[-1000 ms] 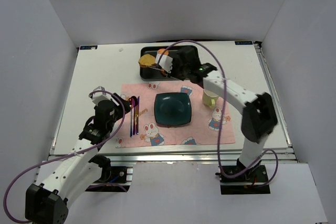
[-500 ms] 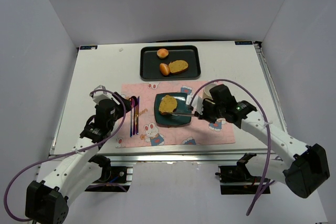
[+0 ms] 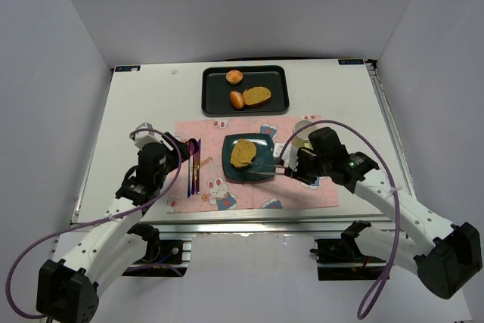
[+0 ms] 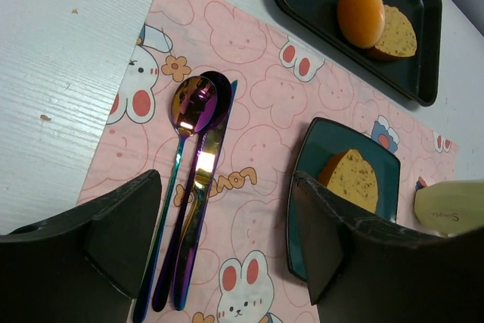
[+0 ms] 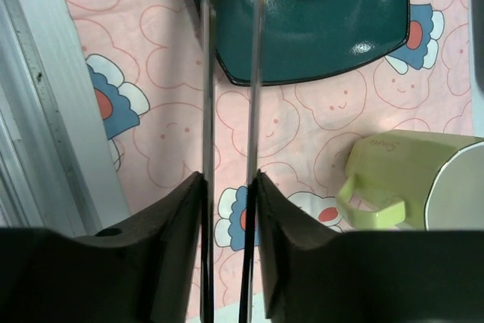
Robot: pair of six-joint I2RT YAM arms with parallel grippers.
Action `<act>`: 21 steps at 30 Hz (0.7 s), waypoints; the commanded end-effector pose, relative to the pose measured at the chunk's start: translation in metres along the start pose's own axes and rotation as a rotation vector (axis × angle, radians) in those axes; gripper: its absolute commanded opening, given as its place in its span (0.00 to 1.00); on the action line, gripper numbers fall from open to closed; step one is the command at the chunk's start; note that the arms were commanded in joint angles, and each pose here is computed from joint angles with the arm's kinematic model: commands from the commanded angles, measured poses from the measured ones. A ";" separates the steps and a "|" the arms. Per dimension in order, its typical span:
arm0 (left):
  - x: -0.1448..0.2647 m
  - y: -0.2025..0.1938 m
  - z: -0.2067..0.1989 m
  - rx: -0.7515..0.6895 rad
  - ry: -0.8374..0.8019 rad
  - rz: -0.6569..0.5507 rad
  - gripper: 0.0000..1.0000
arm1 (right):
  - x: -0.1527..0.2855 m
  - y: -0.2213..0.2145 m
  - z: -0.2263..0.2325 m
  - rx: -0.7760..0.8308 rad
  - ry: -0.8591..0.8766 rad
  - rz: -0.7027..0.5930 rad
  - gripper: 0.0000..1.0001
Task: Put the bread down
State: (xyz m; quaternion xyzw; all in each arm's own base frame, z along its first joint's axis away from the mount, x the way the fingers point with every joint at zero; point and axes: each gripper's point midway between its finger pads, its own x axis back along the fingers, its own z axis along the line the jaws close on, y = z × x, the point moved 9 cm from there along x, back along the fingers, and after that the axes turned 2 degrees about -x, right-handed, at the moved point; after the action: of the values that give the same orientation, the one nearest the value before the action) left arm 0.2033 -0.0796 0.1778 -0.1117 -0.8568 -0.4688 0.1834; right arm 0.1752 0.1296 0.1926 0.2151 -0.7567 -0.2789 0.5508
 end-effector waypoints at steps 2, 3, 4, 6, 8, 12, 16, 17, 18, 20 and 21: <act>0.002 0.015 -0.014 0.024 -0.053 -0.038 0.79 | 0.023 0.027 -0.008 0.012 -0.040 -0.111 0.35; 0.002 0.015 -0.015 0.025 -0.057 -0.039 0.79 | 0.030 0.035 -0.012 0.011 -0.061 -0.139 0.32; 0.002 0.015 -0.015 0.026 -0.060 -0.039 0.79 | 0.034 0.041 -0.015 0.008 -0.081 -0.162 0.26; 0.001 0.014 -0.017 0.022 -0.080 -0.029 0.79 | 0.045 0.052 -0.022 -0.025 -0.120 -0.208 0.21; -0.002 0.013 -0.020 0.019 -0.098 -0.017 0.72 | 0.051 0.055 -0.030 -0.059 -0.156 -0.227 0.16; -0.006 0.011 -0.026 -0.003 -0.150 0.010 0.25 | 0.067 0.047 -0.066 -0.322 -0.303 -0.264 0.00; -0.009 0.009 -0.033 -0.025 -0.204 0.049 0.10 | 0.102 -0.006 -0.124 -0.698 -0.535 -0.264 0.00; -0.010 0.009 -0.035 -0.029 -0.215 0.052 0.10 | 0.105 -0.018 -0.131 -0.762 -0.565 -0.256 0.00; -0.012 0.008 -0.036 -0.039 -0.219 0.062 0.15 | 0.102 -0.037 -0.140 -0.837 -0.598 -0.220 0.00; -0.014 0.006 -0.038 -0.052 -0.237 0.082 0.25 | 0.093 -0.074 -0.146 -0.962 -0.658 -0.134 0.00; -0.014 0.005 -0.038 -0.054 -0.242 0.096 0.41 | 0.090 -0.088 -0.150 -0.981 -0.717 -0.099 0.00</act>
State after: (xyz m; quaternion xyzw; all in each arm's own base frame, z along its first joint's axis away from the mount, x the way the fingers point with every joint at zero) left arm 0.2197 -0.1017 0.1755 -0.1950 -0.8494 -0.4696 0.1415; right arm 0.2815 -0.0064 0.2528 -0.0750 -0.6968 -0.6375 0.3201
